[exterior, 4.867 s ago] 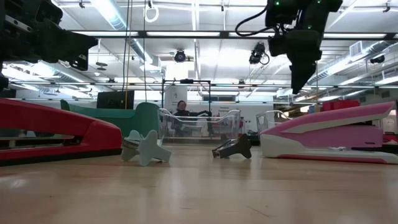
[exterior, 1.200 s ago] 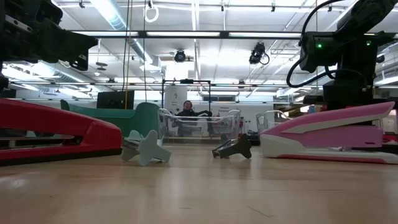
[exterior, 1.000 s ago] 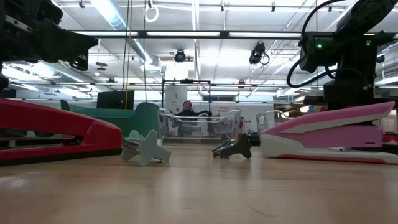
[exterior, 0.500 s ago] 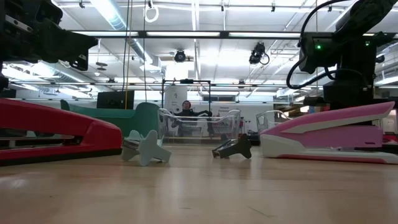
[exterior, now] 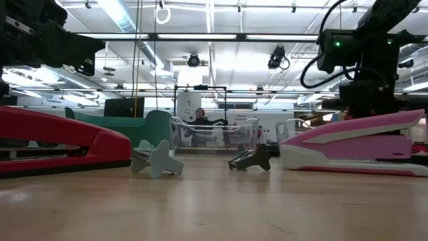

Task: Pick and place Stapler, Stapler remover, tape
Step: Put the purple staple remover into the blue bin

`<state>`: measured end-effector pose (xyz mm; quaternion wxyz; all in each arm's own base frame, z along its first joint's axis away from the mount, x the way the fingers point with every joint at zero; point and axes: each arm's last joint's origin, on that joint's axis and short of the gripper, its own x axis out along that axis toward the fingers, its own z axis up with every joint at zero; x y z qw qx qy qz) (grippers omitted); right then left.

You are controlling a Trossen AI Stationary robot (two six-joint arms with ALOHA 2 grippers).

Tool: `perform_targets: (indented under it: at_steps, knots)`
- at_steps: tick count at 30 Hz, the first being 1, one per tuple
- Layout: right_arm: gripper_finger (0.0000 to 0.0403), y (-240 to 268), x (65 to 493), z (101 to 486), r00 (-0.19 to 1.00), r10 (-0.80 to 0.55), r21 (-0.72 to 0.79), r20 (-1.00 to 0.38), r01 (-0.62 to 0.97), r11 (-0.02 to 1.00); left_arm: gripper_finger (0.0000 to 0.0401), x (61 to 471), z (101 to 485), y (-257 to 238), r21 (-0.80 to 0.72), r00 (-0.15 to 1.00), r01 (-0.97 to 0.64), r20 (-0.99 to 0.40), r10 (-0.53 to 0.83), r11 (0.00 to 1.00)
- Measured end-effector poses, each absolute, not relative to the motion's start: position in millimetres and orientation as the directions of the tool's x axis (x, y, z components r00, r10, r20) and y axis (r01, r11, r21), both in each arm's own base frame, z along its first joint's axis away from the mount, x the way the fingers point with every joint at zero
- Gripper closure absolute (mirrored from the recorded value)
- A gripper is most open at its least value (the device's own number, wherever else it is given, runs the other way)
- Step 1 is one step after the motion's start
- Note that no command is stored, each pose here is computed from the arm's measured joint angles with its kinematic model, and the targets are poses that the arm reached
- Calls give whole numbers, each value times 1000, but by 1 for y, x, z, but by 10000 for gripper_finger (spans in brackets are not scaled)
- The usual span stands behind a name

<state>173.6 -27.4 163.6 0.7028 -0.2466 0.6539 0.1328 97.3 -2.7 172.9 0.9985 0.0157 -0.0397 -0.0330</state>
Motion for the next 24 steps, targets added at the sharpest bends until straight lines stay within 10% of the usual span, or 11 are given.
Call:
perform_targets:
  at_steps: [24]
  knots:
    - [403, -35, 235, 277, 567, -166, -394, -806, -306, 867, 398, 97, 173, -3, 34, 995, 65, 79, -67, 997]
